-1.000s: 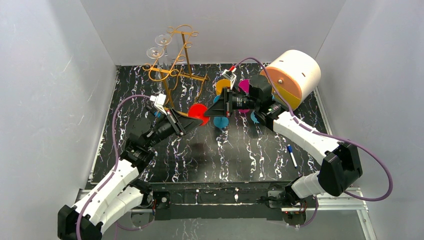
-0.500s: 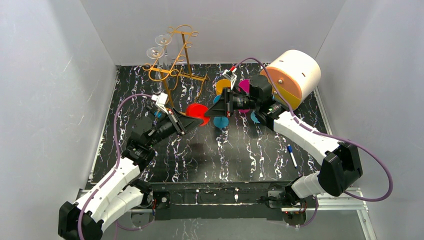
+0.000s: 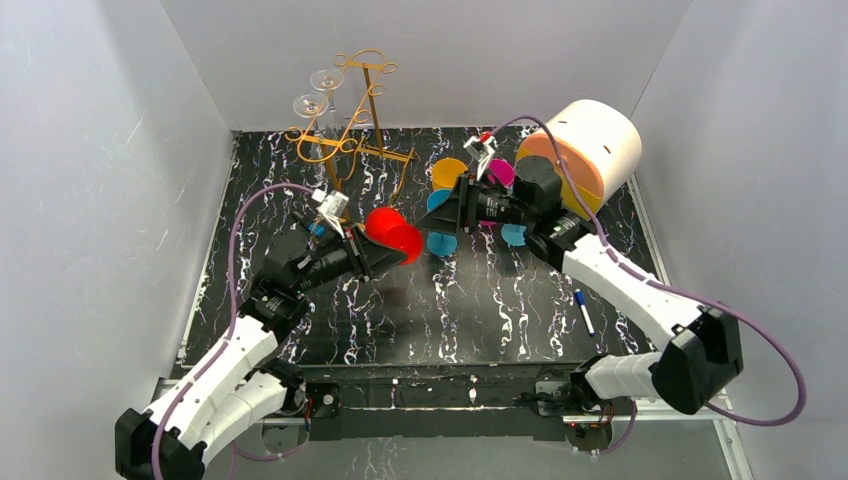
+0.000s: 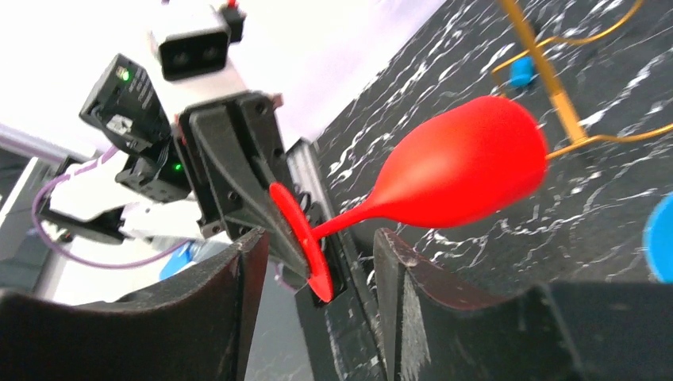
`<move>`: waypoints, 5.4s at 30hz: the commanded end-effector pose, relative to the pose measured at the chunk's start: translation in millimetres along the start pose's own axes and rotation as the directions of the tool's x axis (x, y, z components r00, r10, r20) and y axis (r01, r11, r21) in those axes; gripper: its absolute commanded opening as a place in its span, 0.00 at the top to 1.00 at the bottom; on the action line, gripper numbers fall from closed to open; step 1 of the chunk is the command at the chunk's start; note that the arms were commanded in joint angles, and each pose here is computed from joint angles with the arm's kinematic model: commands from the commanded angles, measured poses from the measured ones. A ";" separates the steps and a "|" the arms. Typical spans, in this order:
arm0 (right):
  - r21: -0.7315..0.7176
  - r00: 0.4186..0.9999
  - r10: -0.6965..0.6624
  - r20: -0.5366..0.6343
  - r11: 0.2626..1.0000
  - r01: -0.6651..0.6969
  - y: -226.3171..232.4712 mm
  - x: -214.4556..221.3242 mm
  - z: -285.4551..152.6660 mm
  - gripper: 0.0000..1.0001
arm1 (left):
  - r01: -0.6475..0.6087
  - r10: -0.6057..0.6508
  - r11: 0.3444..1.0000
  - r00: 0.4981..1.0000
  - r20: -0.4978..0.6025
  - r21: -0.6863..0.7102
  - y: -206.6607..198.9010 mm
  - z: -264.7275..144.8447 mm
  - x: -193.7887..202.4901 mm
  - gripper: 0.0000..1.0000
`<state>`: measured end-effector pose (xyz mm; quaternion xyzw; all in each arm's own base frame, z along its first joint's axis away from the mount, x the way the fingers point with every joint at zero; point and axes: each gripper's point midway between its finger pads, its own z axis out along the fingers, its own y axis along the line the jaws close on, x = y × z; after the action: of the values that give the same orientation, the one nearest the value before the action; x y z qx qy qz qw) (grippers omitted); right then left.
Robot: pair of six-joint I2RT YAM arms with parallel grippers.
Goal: Take the wine glass off the wine glass rack
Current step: Place the wine glass at the center of the board.
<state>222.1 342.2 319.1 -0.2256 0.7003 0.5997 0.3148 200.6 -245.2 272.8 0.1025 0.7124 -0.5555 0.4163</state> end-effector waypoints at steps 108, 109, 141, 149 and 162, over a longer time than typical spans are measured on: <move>-0.395 0.956 -0.042 -0.292 0.915 -0.080 48.3 23.6 -39.6 0.99 | -0.587 0.724 0.650 0.671 -0.159 0.482 -27.1 -66.4 81.8 0.43; -0.384 0.956 -0.038 -0.289 0.920 -0.080 47.1 23.1 -38.5 0.99 | -0.599 0.728 0.650 0.667 -0.157 0.467 -25.4 -66.7 80.8 0.39; 0.665 0.948 -0.070 -0.310 0.697 0.268 -118.5 30.3 -99.4 0.99 | -0.566 0.621 0.538 0.767 -0.160 -0.624 82.7 -111.1 -48.6 0.02; 0.818 0.971 -0.107 -0.214 0.523 0.238 -159.2 4.9 -109.0 0.99 | -0.461 0.576 0.403 0.799 -0.172 -0.790 107.9 -142.0 -60.4 0.02; 0.828 0.981 -0.137 -0.140 0.527 0.192 -183.3 -2.4 -76.1 0.99 | -0.290 0.552 0.249 0.827 -0.111 -0.924 125.0 -185.6 -66.1 0.02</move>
<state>320.9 221.4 187.2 -0.1433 0.9068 0.1486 0.3676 232.7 -43.1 245.9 0.0461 0.7768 0.0088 0.6279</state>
